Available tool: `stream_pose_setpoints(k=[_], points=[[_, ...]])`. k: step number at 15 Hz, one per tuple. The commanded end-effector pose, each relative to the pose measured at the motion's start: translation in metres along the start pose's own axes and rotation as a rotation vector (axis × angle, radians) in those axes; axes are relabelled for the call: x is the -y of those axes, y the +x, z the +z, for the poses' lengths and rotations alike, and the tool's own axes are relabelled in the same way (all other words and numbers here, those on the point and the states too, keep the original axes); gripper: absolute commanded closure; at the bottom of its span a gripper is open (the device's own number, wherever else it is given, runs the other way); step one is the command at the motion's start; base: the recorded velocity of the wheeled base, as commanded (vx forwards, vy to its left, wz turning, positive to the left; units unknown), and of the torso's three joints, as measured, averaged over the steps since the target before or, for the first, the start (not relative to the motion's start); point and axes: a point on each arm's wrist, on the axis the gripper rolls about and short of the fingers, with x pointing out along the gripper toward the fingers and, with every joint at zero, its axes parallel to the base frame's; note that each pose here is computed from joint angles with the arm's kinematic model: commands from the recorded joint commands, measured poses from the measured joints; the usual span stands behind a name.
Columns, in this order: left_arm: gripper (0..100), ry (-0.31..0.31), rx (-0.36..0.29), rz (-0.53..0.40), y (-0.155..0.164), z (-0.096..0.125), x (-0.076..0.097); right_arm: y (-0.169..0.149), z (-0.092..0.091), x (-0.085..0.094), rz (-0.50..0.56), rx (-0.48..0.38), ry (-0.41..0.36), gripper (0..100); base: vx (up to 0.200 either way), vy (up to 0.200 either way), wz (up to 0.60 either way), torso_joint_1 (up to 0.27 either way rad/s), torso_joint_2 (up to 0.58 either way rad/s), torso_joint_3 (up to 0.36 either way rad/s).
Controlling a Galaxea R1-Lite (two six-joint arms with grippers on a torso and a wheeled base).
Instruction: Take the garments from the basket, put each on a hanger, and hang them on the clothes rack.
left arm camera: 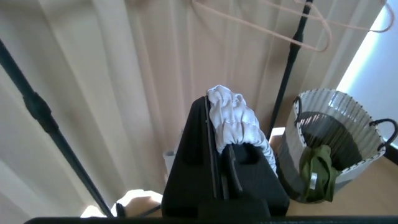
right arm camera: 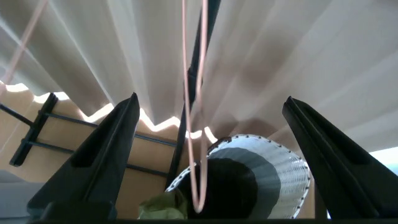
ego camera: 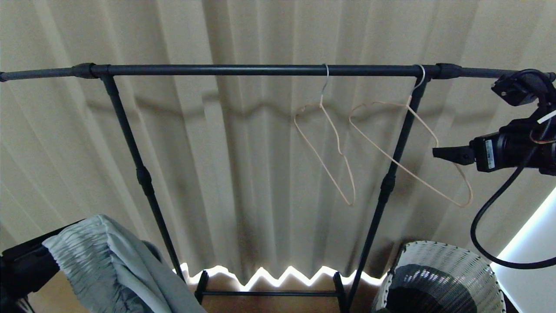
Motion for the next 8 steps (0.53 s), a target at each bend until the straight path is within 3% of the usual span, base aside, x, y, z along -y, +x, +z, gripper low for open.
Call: stream_pose_setpoints(k=[1, 5, 8], points=[[100, 0.017, 0.08, -0.001, -0.017, 0.006, 0.003, 0.037, -0.002, 0.0, 0.007, -0.07, 0.001, 0, 0.0, 0.0, 0.0, 0.0, 0.0, 0.0], [100, 0.102, 0.168, 0.016, -0.044, -0.002, 0.007, 0.061, 0.005, 0.001, 0.009, -0.083, 0.003, 0, 0.0, 0.0, 0.0, 0.0, 0.0, 0.0], [100, 0.123, 0.163, 0.016, -0.047, -0.006, 0.007, 0.069, 0.006, 0.001, 0.006, -0.087, 0.003, 0, 0.0, 0.0, 0.0, 0.0, 0.0, 0.0]])
